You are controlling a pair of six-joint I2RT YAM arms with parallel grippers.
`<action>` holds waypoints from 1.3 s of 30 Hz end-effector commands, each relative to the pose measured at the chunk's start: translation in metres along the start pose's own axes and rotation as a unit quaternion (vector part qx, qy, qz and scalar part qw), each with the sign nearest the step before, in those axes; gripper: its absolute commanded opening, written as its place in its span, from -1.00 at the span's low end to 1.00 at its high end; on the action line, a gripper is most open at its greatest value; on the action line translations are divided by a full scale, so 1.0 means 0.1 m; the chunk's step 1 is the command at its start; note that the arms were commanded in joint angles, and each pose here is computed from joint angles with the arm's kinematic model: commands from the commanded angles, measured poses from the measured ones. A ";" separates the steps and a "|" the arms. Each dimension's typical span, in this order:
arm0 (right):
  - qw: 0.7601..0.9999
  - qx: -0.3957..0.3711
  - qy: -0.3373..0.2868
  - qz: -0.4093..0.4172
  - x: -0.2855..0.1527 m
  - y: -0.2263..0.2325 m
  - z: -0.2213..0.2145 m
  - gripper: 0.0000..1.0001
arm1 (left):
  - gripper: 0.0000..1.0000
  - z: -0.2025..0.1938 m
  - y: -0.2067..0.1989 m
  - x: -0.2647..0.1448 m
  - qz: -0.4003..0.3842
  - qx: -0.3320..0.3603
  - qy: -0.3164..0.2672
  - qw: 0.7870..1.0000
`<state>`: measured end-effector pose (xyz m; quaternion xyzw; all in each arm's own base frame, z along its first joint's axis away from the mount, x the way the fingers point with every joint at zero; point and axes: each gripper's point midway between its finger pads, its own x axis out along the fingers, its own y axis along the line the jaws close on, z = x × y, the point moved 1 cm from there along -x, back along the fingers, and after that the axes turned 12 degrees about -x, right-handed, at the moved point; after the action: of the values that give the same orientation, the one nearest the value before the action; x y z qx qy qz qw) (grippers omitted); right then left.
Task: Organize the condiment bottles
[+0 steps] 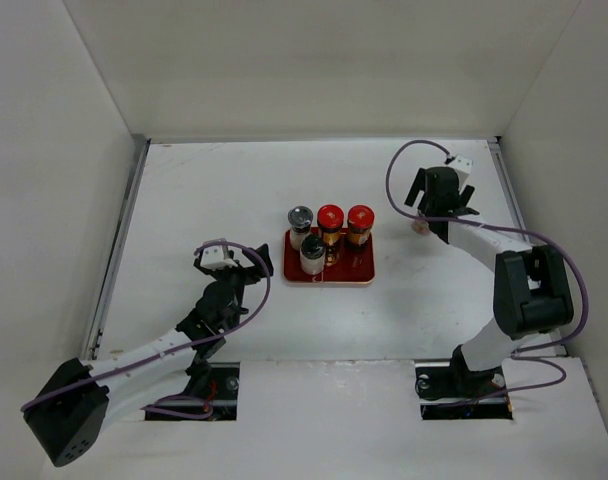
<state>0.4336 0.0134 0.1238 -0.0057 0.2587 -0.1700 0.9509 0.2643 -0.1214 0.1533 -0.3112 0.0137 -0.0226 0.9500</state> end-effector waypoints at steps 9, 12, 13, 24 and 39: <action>0.999 0.030 0.006 0.034 0.05 0.16 -0.02 0.32 | 1.00 0.08 -0.06 0.04 0.000 -0.017 -0.014 1.000; 0.999 0.038 -0.014 0.011 -0.06 0.02 0.07 0.17 | 1.00 0.07 -0.06 0.03 0.000 -0.016 -0.013 1.000; 0.999 0.041 -0.026 0.005 -0.14 -0.01 0.13 0.11 | 1.00 0.08 -0.05 0.04 0.003 -0.016 -0.014 1.000; 0.990 0.042 -0.113 0.069 -1.30 0.16 0.10 0.07 | 1.00 0.07 -0.06 0.07 0.011 -0.006 -0.010 1.000; 0.952 0.043 -0.152 0.261 -2.18 1.34 -0.06 0.09 | 1.00 0.08 -0.11 0.06 0.004 -0.010 -0.009 1.000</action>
<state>0.2813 0.1818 0.1636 -0.0109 0.1797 0.0539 0.9822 0.2650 -0.1226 0.1437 -0.2947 0.0316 -0.0119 0.9550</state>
